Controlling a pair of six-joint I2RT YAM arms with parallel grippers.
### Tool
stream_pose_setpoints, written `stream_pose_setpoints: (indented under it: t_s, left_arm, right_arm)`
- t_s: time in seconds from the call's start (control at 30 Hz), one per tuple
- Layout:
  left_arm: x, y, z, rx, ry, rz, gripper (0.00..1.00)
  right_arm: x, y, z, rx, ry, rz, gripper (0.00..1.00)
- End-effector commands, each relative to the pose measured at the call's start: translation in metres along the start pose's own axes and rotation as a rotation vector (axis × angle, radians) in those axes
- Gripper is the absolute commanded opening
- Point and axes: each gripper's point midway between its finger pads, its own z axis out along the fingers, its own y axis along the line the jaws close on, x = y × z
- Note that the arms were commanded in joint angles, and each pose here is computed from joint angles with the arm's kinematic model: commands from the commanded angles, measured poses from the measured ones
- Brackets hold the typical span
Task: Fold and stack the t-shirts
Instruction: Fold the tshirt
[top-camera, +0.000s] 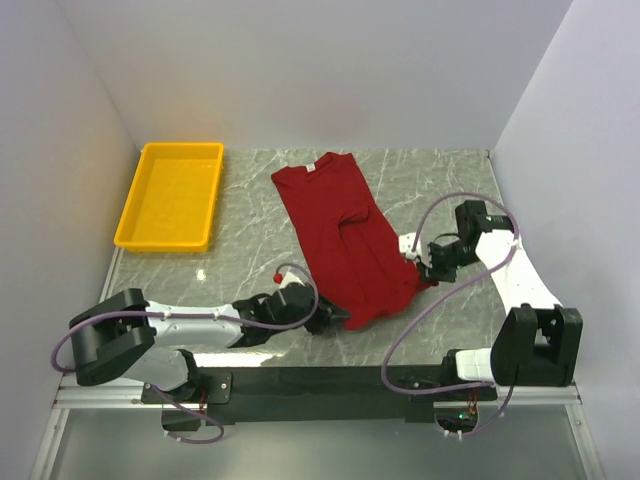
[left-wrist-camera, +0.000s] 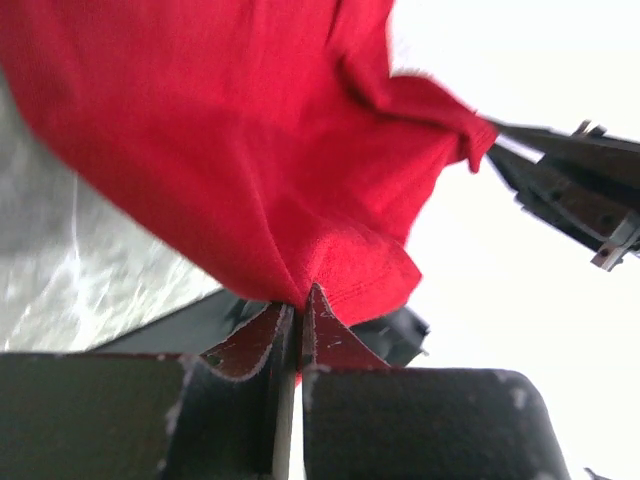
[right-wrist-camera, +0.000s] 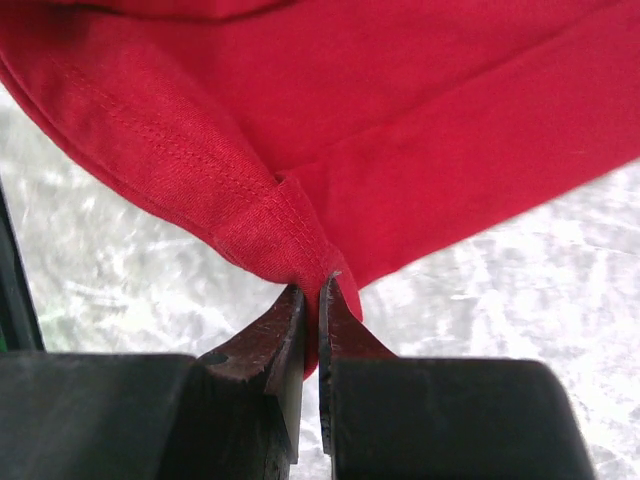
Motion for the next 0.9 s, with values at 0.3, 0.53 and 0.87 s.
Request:
stream_pose_setpoints:
  t_s: [0.3, 0.53, 0.87]
  left_arm:
    - [-0.092, -0.018, 0.003, 0.023, -0.093, -0.043, 0.07]
    - [-0.138, -0.028, 0.017, 0.002, -0.129, -0.029, 0.06]
    - [-0.166, -0.028, 0.031, -0.035, -0.135, -0.029, 0.04]
  right_arm:
    - [-0.06, -0.094, 0.009, 0.111, -0.102, 0.208, 0.0]
    - [-0.055, -0.14, 0.032, 0.146, -0.067, 0.327, 0.0]
    - [-0.05, -0.171, 0.044, 0.173, -0.057, 0.386, 0.0]
